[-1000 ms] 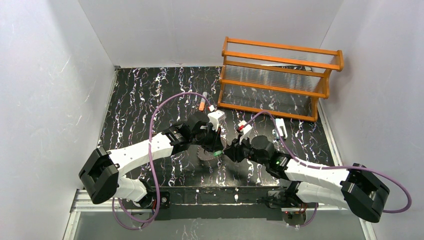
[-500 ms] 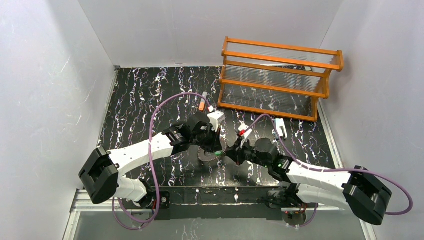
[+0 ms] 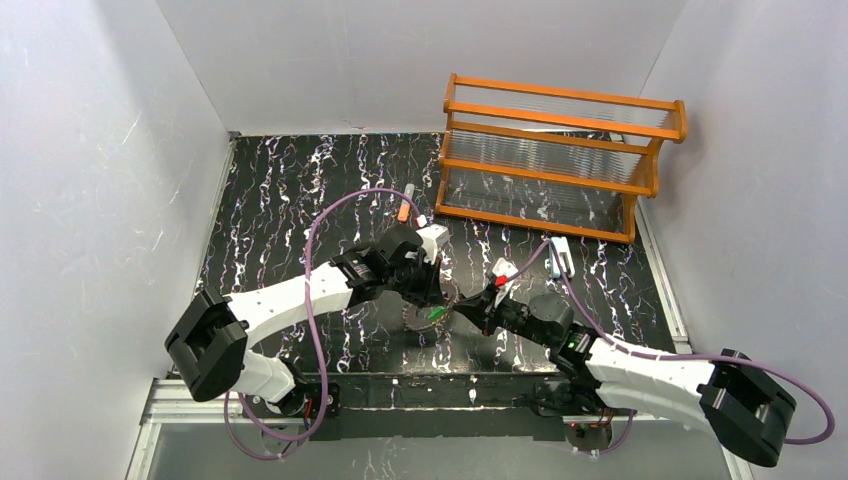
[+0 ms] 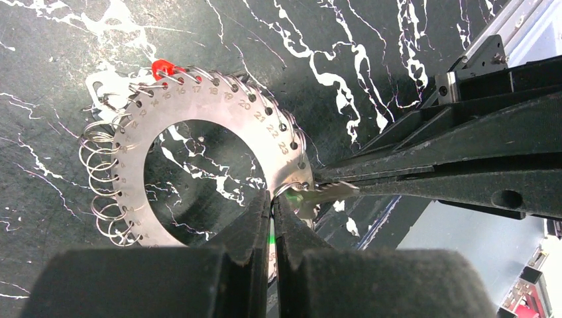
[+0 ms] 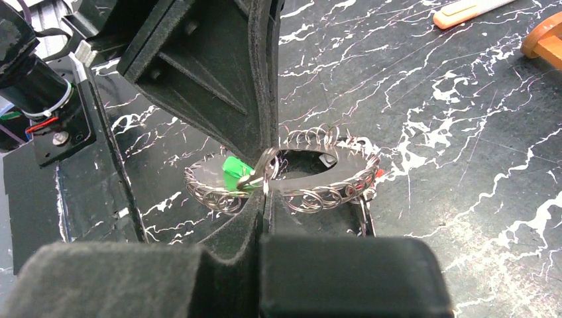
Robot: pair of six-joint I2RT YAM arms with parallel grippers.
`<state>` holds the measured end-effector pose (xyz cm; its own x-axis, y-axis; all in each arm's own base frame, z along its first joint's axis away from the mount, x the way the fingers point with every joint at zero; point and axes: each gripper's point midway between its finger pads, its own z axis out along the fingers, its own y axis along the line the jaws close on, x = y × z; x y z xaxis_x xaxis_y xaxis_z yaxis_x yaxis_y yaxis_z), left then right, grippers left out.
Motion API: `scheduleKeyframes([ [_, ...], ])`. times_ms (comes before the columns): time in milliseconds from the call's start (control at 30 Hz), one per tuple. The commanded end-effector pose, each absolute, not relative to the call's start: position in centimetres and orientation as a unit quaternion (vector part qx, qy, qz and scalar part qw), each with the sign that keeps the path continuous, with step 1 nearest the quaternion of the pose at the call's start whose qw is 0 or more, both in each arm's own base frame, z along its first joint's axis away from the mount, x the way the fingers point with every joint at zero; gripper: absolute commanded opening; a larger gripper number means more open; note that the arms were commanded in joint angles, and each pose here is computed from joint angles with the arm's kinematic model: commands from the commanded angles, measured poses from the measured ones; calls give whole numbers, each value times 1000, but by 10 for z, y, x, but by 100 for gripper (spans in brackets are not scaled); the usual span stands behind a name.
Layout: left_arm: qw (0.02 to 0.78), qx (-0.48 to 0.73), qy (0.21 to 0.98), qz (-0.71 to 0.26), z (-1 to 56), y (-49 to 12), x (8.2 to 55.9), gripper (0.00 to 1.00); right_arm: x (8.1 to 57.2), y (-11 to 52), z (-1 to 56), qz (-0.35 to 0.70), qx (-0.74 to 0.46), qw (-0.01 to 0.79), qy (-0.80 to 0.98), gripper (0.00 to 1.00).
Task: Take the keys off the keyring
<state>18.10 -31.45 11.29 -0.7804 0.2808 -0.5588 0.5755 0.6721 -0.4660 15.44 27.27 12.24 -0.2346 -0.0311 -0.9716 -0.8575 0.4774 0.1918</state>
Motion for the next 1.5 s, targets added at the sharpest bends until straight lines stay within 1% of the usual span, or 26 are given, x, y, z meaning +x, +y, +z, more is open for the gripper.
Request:
scheduleKeyframes([
  [0, 228, 233, 896, -300, 113, -303, 187, 0, 164, 276, 171, 412, -302, 597, 619, 1],
  [133, 254, 216, 899, -285, 120, -288, 202, 0, 172, 265, 172, 391, -277, 611, 630, 1],
  [233, 288, 198, 898, -266, 130, -271, 218, 0, 179, 255, 171, 370, -258, 618, 644, 1],
  [433, 338, 176, 891, -247, 153, -246, 244, 0, 187, 243, 163, 331, -247, 615, 671, 1],
  [600, 319, 181, 886, -282, 148, -254, 236, 0, 184, 244, 180, 369, -219, 637, 640, 1],
  [733, 321, 200, 870, -316, 153, -264, 229, 0, 179, 258, 184, 380, -257, 629, 628, 1],
  [833, 344, 221, 846, -340, 166, -270, 227, 13, 178, 259, 188, 388, -257, 636, 616, 1],
  [1000, 390, 253, 804, -371, 189, -275, 225, 26, 172, 260, 201, 423, -251, 643, 587, 1],
  [1133, 424, 289, 768, -384, 207, -280, 223, 32, 165, 264, 211, 460, -265, 630, 566, 1],
  [1267, 445, 330, 732, -397, 218, -285, 218, 35, 161, 265, 221, 502, -281, 612, 542, 1],
  [1467, 480, 366, 686, -407, 231, -289, 215, 38, 159, 262, 230, 572, -308, 560, 514, 1],
])
